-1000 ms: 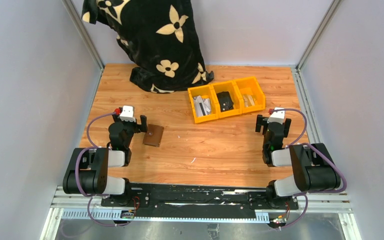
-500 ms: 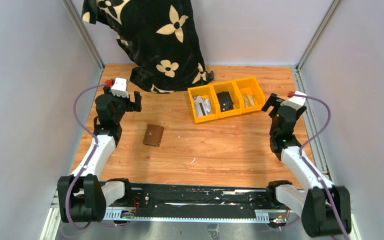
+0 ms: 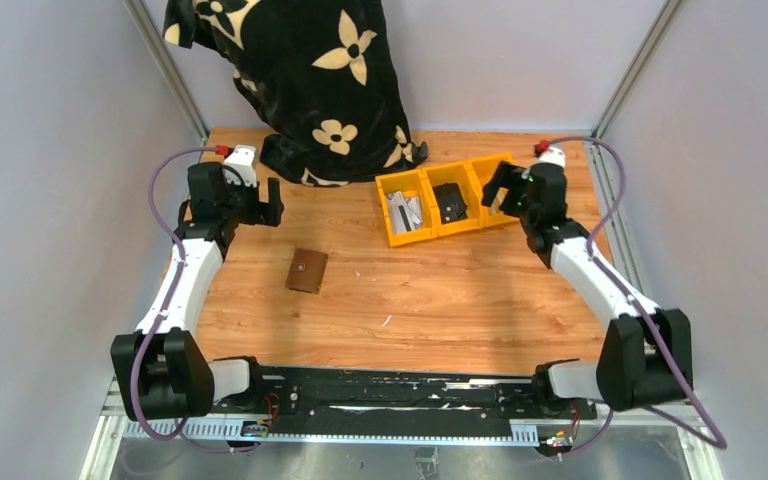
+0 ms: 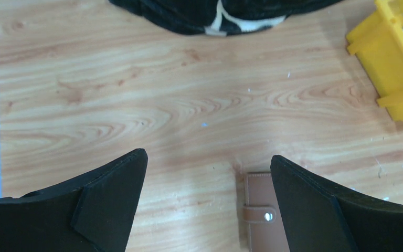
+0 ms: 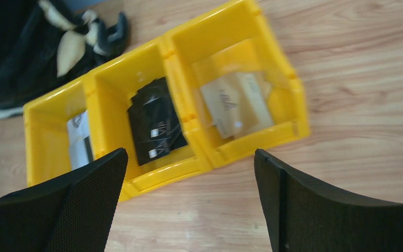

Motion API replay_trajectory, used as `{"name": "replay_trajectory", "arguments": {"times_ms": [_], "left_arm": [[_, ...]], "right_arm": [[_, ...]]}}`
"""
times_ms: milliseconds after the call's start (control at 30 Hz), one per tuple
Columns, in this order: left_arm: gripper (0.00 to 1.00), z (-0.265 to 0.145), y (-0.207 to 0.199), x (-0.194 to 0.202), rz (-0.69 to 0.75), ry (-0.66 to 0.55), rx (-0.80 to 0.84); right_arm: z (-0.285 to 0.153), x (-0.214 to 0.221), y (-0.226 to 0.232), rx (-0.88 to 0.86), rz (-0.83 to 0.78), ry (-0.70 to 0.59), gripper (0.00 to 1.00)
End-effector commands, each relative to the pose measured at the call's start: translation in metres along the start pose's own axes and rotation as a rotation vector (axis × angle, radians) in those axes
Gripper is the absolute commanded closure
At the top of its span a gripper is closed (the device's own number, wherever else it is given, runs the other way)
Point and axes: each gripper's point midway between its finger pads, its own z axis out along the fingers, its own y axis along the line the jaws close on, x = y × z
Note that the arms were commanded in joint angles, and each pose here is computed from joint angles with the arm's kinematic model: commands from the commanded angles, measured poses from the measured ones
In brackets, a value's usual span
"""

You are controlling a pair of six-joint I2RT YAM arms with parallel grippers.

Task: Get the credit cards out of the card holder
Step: Move the storage box to the center of the board.

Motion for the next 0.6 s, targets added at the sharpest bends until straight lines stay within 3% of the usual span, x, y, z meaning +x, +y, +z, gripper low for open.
{"name": "replay_trajectory", "arguments": {"times_ms": [0,333,567], "left_arm": [[0.0,-0.004,-0.002,0.022,-0.01,0.1,0.014],[0.0,-0.011,-0.023,0.064,-0.015,0.201,0.12],[0.0,-0.015,-0.028,0.078,0.034,0.25,0.148]], "right_arm": [[0.009,0.039,0.035,-0.056,-0.164,0.202,0.08],[0.062,0.09,0.104,-0.118,-0.34,0.363,0.16],[0.087,0.117,0.116,-0.054,-0.375,0.405,0.29]]}}
